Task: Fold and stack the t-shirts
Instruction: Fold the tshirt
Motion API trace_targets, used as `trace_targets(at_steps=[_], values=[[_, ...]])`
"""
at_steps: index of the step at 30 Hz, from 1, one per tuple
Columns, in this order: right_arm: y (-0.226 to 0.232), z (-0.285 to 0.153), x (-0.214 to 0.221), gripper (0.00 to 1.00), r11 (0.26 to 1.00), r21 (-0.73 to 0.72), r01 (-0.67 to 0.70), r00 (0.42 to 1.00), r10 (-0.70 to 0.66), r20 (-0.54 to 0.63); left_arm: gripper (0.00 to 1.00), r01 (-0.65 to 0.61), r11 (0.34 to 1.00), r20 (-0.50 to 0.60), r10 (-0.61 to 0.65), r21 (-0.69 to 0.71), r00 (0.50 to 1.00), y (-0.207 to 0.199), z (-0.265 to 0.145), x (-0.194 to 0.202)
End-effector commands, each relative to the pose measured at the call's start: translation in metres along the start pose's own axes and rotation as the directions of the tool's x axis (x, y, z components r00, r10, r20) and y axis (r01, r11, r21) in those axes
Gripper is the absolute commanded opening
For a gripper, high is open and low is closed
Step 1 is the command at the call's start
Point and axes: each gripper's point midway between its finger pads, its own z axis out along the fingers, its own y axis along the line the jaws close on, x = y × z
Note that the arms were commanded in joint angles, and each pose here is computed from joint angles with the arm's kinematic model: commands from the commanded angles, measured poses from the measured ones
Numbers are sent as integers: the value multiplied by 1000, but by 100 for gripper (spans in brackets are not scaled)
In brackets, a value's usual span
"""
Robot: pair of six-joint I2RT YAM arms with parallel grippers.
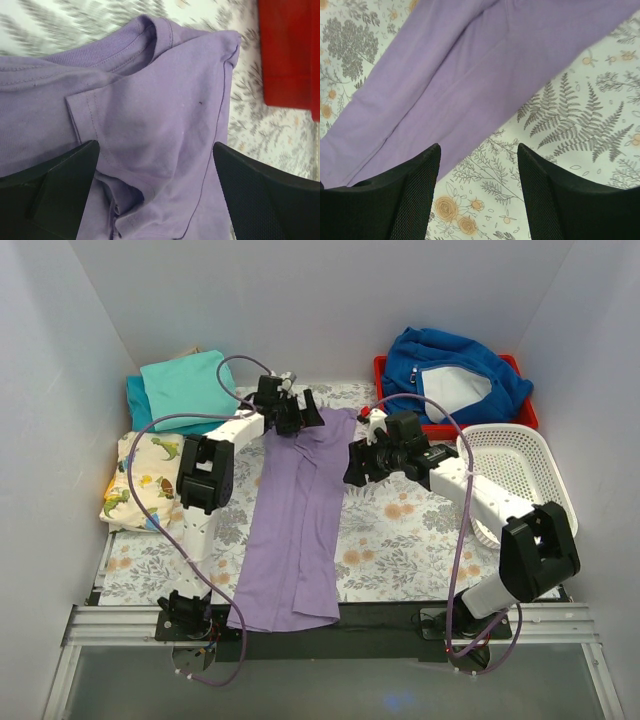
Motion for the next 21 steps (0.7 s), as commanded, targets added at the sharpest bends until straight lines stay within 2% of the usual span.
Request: trace_targets(at_steps=[1, 4, 9, 14, 16, 17, 20, 21], values=[[7, 13, 18, 69, 999, -32, -23, 998, 21, -54, 97, 81, 985, 64, -72, -153, 995, 68, -19, -24], [10, 19, 23, 68, 999, -39, -27, 997, 24, -74, 97, 86, 984, 80, -75, -153, 994, 74, -24, -29], [22, 30, 24, 68, 997, -74, -14, 996, 7, -94, 97, 60, 998, 108, -57, -22, 992, 42, -35, -44], [45, 41, 21, 68, 989, -145, 2, 996, -15, -93, 97, 9, 1000, 134, -12, 23, 991, 18, -48, -60], [55, 47, 23, 68, 986, -166, 5, 995, -22, -102, 91, -17, 999, 147, 21, -28, 989, 19, -49, -63], [61, 49, 24, 68, 984, -177, 14, 994, -33, -105, 82, -14, 999, 130, 19, -43, 991, 22, -49, -59], [68, 54, 26, 68, 982, -189, 19, 992, -42, -117, 66, -5, 998, 100, 12, -65, 995, 29, -48, -48], [69, 56, 28, 68, 982, -190, 20, 992, -43, -122, 57, -2, 997, 93, 8, -71, 996, 31, -47, -45]])
